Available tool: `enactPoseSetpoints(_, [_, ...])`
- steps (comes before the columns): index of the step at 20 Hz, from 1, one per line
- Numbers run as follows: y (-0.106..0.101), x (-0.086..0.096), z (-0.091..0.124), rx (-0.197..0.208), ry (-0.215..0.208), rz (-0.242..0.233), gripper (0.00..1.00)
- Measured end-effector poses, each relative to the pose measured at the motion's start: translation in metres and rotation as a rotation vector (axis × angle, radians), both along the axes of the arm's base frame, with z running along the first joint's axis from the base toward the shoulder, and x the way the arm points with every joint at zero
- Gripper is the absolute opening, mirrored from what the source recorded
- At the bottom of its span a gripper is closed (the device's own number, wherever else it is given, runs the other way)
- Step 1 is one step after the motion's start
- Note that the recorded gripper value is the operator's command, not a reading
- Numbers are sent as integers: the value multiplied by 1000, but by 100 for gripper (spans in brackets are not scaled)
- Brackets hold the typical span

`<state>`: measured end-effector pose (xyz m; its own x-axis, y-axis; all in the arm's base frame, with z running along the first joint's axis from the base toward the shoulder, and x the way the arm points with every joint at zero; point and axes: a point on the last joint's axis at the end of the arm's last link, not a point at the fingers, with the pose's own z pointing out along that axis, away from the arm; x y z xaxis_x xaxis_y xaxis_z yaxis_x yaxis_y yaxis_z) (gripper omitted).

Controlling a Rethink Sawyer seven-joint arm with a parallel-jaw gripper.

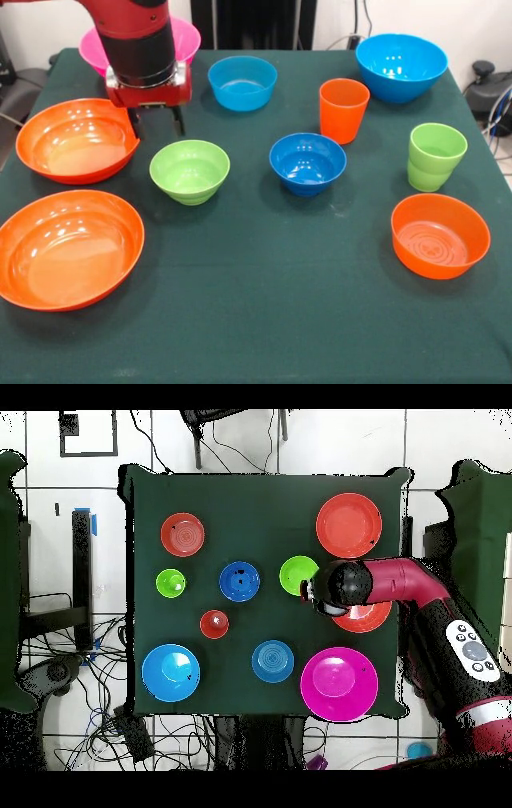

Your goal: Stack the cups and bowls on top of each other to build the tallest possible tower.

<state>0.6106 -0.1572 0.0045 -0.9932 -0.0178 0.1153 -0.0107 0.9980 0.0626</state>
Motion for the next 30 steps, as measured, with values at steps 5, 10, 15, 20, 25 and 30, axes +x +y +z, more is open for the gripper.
enactPoseSetpoints(5, [12,-29,33,2,19,35,100])
enactPoseSetpoints(10, [40,-72,94,11,56,56,100])
enactPoseSetpoints(15, [65,-105,148,-3,83,50,100])
enactPoseSetpoints(20, [72,-125,172,-44,88,49,100])
enactPoseSetpoints(25, [66,-136,175,-60,70,40,100])
enactPoseSetpoints(30, [46,-149,170,-50,41,-5,100])
